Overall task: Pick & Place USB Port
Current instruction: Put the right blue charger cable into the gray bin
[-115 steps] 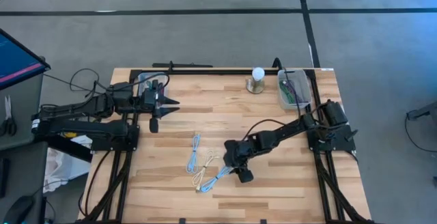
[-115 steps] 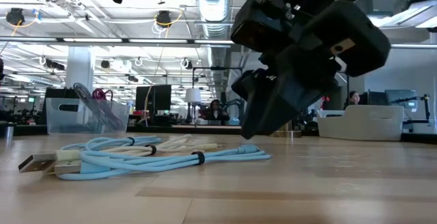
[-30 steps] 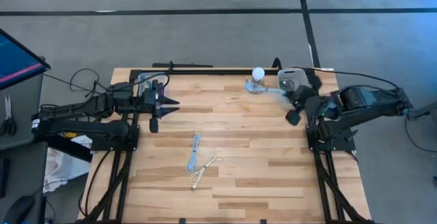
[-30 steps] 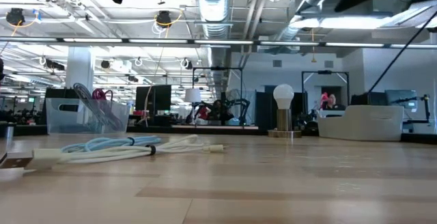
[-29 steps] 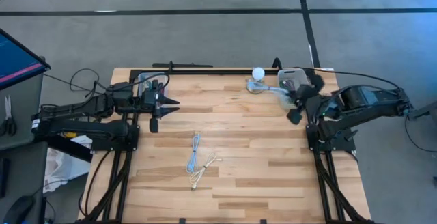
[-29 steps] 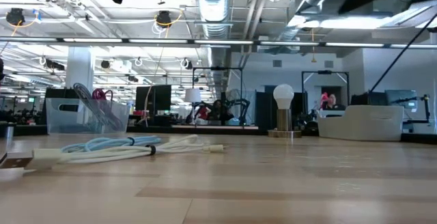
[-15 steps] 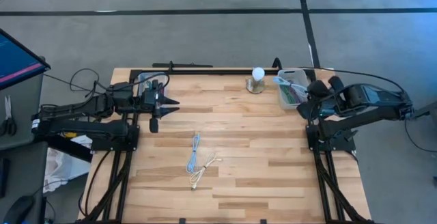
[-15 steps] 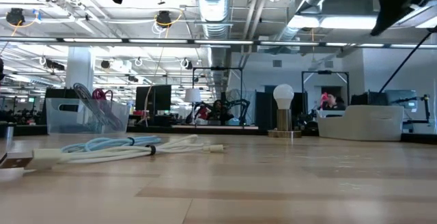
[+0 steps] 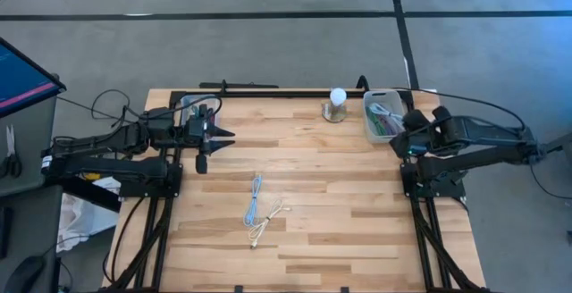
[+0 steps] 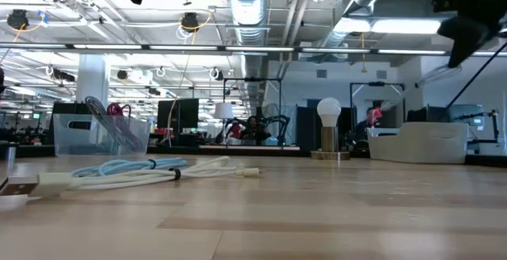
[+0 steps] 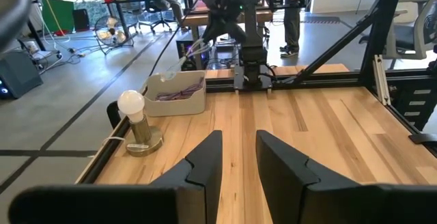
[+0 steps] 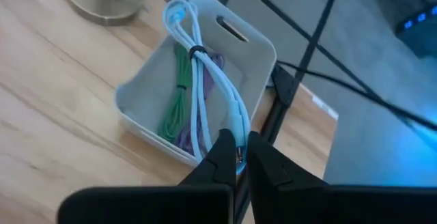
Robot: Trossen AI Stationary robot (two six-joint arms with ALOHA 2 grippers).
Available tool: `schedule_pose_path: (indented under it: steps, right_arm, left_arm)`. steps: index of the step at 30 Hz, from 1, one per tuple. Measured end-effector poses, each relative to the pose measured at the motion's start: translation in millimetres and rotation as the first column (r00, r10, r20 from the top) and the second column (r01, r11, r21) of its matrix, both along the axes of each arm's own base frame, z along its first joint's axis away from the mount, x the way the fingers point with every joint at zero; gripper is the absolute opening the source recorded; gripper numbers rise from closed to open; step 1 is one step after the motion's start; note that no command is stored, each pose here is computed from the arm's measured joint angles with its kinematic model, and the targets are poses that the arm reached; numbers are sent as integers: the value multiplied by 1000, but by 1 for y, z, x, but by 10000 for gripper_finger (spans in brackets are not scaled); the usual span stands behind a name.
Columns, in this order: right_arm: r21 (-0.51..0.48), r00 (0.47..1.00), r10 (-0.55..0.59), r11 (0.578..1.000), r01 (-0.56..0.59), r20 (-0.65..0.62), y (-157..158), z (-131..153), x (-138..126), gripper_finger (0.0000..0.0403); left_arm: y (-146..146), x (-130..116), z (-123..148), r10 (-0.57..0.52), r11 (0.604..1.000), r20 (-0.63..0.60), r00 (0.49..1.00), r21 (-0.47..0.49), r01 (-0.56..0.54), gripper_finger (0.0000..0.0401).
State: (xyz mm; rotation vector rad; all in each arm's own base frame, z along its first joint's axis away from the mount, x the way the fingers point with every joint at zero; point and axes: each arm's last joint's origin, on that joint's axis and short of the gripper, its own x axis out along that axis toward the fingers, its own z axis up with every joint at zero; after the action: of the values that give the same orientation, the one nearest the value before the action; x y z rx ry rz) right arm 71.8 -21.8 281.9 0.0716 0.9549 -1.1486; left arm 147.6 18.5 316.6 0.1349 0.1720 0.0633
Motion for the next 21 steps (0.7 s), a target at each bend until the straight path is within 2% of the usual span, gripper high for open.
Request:
schedule_pose_path:
  steps: [8, 21]
  right_arm:
    - [61, 998, -51, 997, 49, 22, -1, -20, -10, 2]
    - [109, 995, -97, 990, 93, 26, -3, -22, -10, 2]
  left_arm:
    - [0, 0, 0, 0, 1000, 0, 1000, 0, 0, 90]
    - [0, 0, 0, 0, 1000, 0, 1000, 0, 0, 90]
